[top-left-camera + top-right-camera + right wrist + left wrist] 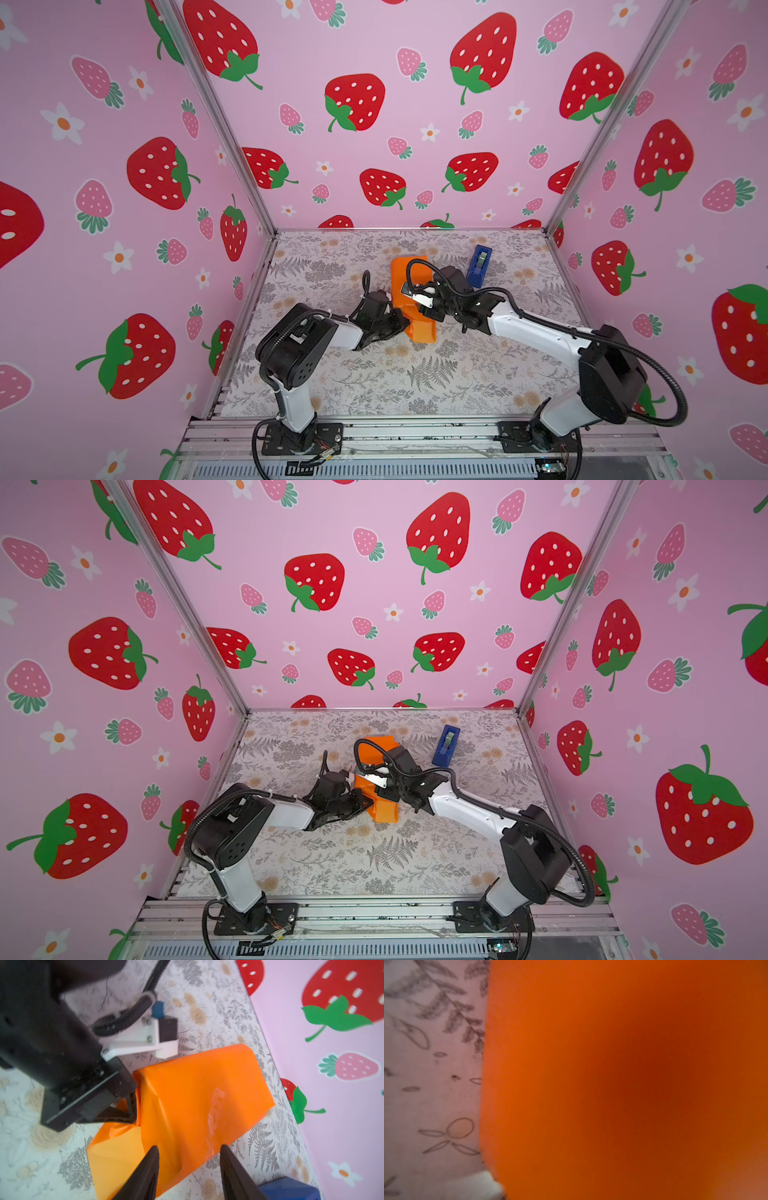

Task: Wrap the gift box in paper

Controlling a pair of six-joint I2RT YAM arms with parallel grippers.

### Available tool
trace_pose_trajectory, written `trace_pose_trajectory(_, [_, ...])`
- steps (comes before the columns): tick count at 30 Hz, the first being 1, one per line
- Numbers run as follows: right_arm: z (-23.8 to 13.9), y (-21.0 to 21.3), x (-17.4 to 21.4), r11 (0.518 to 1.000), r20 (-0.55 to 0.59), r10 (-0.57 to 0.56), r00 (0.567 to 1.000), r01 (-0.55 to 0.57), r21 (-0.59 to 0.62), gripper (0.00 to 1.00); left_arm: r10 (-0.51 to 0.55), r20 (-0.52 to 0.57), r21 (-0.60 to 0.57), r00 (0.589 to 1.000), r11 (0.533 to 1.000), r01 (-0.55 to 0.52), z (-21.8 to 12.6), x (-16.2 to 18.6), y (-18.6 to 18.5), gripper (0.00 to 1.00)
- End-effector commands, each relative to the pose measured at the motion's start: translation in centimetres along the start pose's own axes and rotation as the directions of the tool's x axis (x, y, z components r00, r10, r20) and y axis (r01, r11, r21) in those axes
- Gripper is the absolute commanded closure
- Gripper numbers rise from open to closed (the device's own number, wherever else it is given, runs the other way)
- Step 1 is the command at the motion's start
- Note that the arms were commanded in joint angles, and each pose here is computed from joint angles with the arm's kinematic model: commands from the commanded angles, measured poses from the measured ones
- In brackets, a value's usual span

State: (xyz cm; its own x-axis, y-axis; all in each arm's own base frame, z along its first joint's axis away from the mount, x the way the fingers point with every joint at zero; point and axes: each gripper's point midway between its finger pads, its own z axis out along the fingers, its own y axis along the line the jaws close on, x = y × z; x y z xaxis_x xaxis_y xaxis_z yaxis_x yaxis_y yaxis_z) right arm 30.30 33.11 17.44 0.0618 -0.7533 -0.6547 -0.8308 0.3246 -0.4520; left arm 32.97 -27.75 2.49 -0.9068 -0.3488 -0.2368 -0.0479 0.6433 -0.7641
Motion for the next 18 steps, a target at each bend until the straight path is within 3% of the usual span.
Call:
trace_pose_trajectory(1, [-0.9,-1.6,1.5,0.948,0.002,0.316,0.949,-0.315,0.046,0.51,-0.012,0.014,-0.021,1.0,1.0,0.012,0.1,-0.3,0.2,0.91])
trace_pose_trajectory(3, [-1.2,-2.6,3.1,0.872,-0.005,0.484,0.875,-0.482,0.083,0.57,-0.007,0.014,-0.023,1.0,1.0,0.007,0.1,-0.3,0.2,0.91])
trace_pose_trajectory(5, [-1.4,-3.0,5.3,0.756,-0.015,0.651,0.759,-0.646,0.106,0.62,-0.007,0.012,-0.024,1.0,1.0,0.007,0.1,-0.3,0.2,0.91])
trace_pose_trajectory(8, [-0.9,-1.7,8.6,0.611,-0.066,0.791,0.608,-0.785,0.105,0.73,-0.006,0.009,-0.022,1.0,1.0,0.007,0.2,-0.2,0.2,0.92])
trace_pose_trajectory(10, [-0.5,-0.4,10.2,0.552,-0.094,0.833,0.545,-0.828,0.092,0.79,-0.006,0.009,-0.023,1.0,1.0,0.006,0.2,-0.3,0.2,0.92])
trace_pose_trajectory(13, [-0.1,1.5,10.4,0.5,-0.106,0.862,0.495,-0.866,0.019,0.81,-0.007,0.004,-0.023,1.0,1.0,0.007,0.2,-0.2,0.2,0.92])
trace_pose_trajectory(18, [-0.1,1.3,7.6,0.482,-0.074,0.869,0.49,-0.87,-0.1,0.76,-0.008,0.005,-0.027,1.0,1.0,0.008,0.1,0.0,0.5,0.92])
